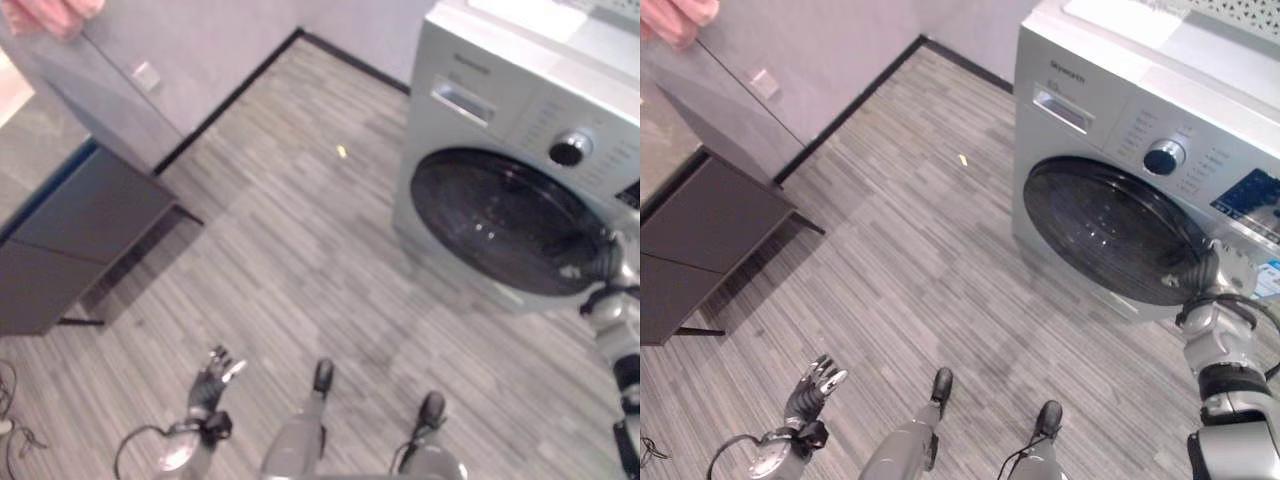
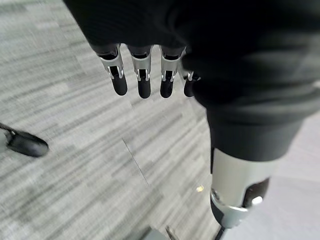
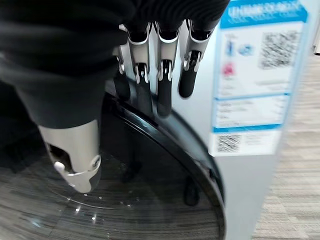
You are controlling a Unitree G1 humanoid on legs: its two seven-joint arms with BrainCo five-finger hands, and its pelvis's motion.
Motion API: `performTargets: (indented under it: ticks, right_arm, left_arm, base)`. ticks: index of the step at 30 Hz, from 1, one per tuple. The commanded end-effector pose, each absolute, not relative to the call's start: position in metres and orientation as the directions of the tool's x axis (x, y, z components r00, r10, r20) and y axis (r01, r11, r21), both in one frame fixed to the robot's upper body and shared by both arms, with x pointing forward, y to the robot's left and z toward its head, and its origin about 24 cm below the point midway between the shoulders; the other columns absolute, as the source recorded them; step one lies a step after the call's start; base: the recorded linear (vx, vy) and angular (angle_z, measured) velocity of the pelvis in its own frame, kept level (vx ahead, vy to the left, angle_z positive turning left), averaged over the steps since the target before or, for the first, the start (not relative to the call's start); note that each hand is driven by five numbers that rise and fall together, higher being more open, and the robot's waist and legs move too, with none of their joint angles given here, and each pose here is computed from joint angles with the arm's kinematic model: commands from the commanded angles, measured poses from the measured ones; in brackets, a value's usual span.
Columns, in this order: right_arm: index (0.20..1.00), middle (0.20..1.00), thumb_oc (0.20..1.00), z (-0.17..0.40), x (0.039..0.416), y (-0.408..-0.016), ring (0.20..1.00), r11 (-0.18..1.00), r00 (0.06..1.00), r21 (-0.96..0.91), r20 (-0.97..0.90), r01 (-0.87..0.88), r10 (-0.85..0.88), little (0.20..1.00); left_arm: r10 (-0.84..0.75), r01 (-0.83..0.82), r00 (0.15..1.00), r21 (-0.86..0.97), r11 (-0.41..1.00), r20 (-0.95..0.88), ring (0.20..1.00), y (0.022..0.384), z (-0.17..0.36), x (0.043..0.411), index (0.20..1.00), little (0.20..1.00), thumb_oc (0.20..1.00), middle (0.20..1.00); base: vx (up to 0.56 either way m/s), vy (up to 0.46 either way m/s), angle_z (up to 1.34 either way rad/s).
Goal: Grab the laundry basket,head to the washer,open it,put in the laundry and shut it.
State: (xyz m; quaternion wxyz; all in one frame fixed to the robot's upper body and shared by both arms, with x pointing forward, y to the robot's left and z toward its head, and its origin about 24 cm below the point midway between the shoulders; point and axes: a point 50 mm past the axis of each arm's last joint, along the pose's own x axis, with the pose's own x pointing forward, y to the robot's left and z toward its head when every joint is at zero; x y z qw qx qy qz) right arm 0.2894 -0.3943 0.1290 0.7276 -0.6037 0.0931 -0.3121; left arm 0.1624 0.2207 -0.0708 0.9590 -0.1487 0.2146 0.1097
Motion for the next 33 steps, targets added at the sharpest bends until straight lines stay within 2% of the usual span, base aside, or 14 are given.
performTargets:
  ticks: [1,6,7,8,10,12,16,17,20,22,23,28,32,33]
  right_arm:
    - [1.0,1.0,1.0,0.165,0.295,-0.406,1.0,0.046,0.709,-0.87,0.369,0.492,-0.601,1.0]
    - [1.0,1.0,1.0,0.146,0.309,-0.403,1.0,0.193,0.715,-0.867,0.232,0.459,-0.659,1.0]
    - [1.0,1.0,1.0,0.129,0.331,-0.369,1.0,0.322,0.786,-0.844,0.174,0.43,-0.593,1.0]
    - [1.0,1.0,1.0,0.129,0.331,-0.369,1.0,0.323,0.786,-0.843,0.174,0.43,-0.593,1.0]
    - [1.0,1.0,1.0,0.11,0.346,-0.332,1.0,0.415,0.859,-0.832,0.133,0.368,-0.495,1.0]
    - [1.0,1.0,1.0,0.08,0.356,-0.255,1.0,0.575,0.962,-0.786,0.087,0.226,-0.258,1.0]
    - [1.0,1.0,1.0,0.071,0.355,-0.221,1.0,0.623,0.99,-0.771,0.072,0.135,-0.125,1.0]
    - [1.0,1.0,1.0,0.071,0.355,-0.185,1.0,0.662,0.997,-0.748,0.078,0.051,0.012,1.0]
    - [1.0,1.0,1.0,0.079,0.352,-0.145,1.0,0.694,0.979,-0.719,0.117,-0.031,0.165,1.0]
    - [1.0,1.0,1.0,0.08,0.35,-0.136,1.0,0.711,0.973,-0.701,0.124,-0.051,0.193,1.0]
    - [1.0,1.0,1.0,0.081,0.341,-0.108,1.0,0.747,0.948,-0.651,0.135,-0.134,0.288,1.0]
    - [1.0,1.0,1.0,0.061,0.329,-0.096,1.0,0.733,0.941,-0.645,0.061,-0.217,0.333,1.0]
    - [1.0,1.0,1.0,0.04,0.321,-0.106,1.0,0.739,0.957,-0.632,-0.015,-0.234,0.289,1.0]
    - [1.0,1.0,1.0,0.021,0.313,-0.123,1.0,0.751,0.971,-0.621,-0.08,-0.227,0.227,1.0]
  left_arm:
    - [0.178,-0.268,0.928,-0.256,0.929,-0.327,1.0,0.227,-0.05,0.18,1.0,1.0,1.0,1.0]
    - [0.14,-0.23,0.94,-0.273,0.934,-0.311,1.0,0.218,-0.048,0.186,1.0,1.0,1.0,1.0]
    - [0.124,-0.212,0.946,-0.283,0.935,-0.3,1.0,0.213,-0.046,0.191,1.0,1.0,1.0,1.0]
    - [0.124,-0.213,0.946,-0.283,0.935,-0.299,1.0,0.213,-0.046,0.191,1.0,1.0,1.0,1.0]
    - [0.128,-0.213,0.95,-0.291,0.932,-0.286,1.0,0.211,-0.043,0.196,1.0,1.0,1.0,1.0]
    - [0.151,-0.233,0.948,-0.291,0.928,-0.279,1.0,0.213,-0.041,0.196,1.0,1.0,1.0,1.0]
    - [0.156,-0.238,0.947,-0.284,0.929,-0.281,1.0,0.214,-0.042,0.194,1.0,1.0,1.0,1.0]
    - [0.174,-0.255,0.942,-0.276,0.927,-0.286,1.0,0.218,-0.043,0.193,1.0,1.0,1.0,1.0]
    - [0.2,-0.28,0.935,-0.262,0.924,-0.294,1.0,0.221,-0.045,0.192,1.0,1.0,1.0,1.0]
    - [0.205,-0.286,0.932,-0.258,0.923,-0.297,1.0,0.221,-0.046,0.192,1.0,1.0,1.0,1.0]
    - [0.214,-0.294,0.927,-0.244,0.924,-0.308,1.0,0.222,-0.048,0.192,1.0,1.0,1.0,1.0]
    - [0.206,-0.284,0.925,-0.221,0.933,-0.321,1.0,0.221,-0.049,0.189,1.0,1.0,1.0,1.0]
    - [0.171,-0.228,0.943,-0.177,0.957,-0.287,1.0,0.221,-0.042,0.192,1.0,1.0,1.0,1.0]
    - [0.054,-0.064,0.98,-0.047,0.997,-0.189,1.0,0.218,-0.018,0.202,1.0,1.0,1.0,1.0]
  base:
    - [-0.03,-0.01,0.0]
    - [0.0,-0.001,-0.01]
    - [0.0,-0.014,-0.07]
    - [0.0,-0.024,-0.11]
    - [0.01,-0.04,-0.09]
    - [0.01,-0.059,-0.14]
    - [0.0,-0.02,-0.15]
    - [-0.02,-0.011,-0.21]
    - [-0.02,0.002,-0.16]
    - [0.0,0.009,-0.13]
    - [0.0,0.013,-0.05]
    - [0.02,-0.007,0.06]
    - [0.02,0.007,0.13]
    - [0.05,0.057,0.36]
